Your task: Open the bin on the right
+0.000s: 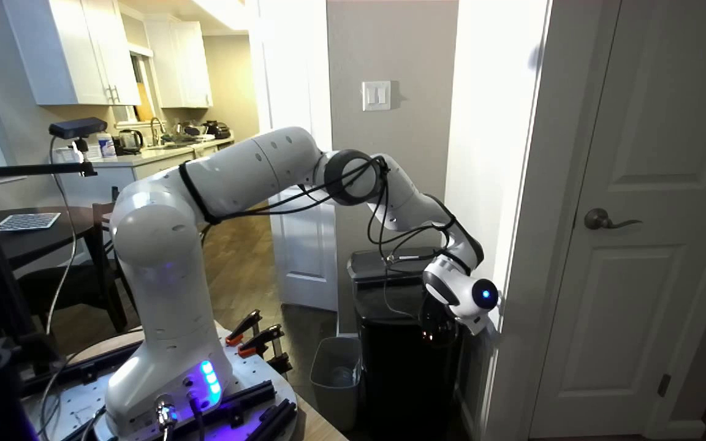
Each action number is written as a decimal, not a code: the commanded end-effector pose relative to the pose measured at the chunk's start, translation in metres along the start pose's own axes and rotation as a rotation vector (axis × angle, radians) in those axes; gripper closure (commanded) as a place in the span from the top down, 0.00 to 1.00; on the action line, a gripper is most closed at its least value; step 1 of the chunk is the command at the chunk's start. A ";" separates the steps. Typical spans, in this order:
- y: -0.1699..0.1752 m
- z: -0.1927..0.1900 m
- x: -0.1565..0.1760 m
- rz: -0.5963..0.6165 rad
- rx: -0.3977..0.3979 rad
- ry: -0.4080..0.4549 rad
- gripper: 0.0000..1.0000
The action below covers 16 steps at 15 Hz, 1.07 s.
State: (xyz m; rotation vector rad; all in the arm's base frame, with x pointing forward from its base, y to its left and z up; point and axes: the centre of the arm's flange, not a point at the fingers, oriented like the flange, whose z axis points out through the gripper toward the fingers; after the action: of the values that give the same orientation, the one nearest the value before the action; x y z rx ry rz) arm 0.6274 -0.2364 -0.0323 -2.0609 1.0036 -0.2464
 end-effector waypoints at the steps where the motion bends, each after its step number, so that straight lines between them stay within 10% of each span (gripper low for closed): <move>1: -0.038 -0.044 -0.046 -0.035 -0.037 0.017 1.00; 16: -0.079 -0.059 -0.069 -0.085 -0.152 0.007 1.00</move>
State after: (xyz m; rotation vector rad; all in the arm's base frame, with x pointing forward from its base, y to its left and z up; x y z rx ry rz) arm 0.6122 -0.1895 0.0635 -2.1744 0.9198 -0.2196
